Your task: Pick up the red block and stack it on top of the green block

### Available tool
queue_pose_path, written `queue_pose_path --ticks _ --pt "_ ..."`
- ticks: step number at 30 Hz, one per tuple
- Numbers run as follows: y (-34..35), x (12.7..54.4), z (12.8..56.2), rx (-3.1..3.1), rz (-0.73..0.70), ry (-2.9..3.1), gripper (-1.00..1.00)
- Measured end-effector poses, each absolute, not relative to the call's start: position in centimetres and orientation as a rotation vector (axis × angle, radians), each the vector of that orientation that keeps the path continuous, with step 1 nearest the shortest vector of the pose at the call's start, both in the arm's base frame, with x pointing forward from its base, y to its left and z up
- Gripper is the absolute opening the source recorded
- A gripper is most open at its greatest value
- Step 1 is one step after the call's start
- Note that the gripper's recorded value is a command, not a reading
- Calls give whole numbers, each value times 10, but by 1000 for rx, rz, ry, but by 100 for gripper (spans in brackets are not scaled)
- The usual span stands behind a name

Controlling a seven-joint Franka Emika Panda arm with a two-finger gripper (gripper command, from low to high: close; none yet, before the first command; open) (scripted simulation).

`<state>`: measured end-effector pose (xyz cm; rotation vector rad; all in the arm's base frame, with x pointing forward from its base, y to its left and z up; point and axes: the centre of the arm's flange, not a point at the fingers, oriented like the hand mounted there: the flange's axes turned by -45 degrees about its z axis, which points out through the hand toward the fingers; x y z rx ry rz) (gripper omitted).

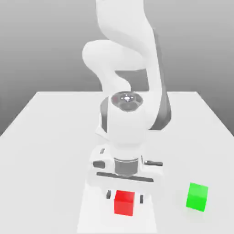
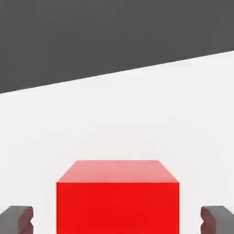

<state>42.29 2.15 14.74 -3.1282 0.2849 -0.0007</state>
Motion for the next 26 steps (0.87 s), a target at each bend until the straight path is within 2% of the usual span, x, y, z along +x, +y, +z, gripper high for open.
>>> queue_pose_path --ticks 5,11,14,17,22,23,26 --pt "22 423 148 -3128 -2 285 -100" --pt "28 423 206 -3129 -1 276 -100" --pt "115 420 223 -3137 0 126 -100" --pt "216 394 241 -3139 0 -39 -100" --pt "229 394 198 -3141 -3 -11 -100" --pt "229 393 188 -3141 -3 -12 100" --pt "229 393 188 -3141 -3 -12 100"
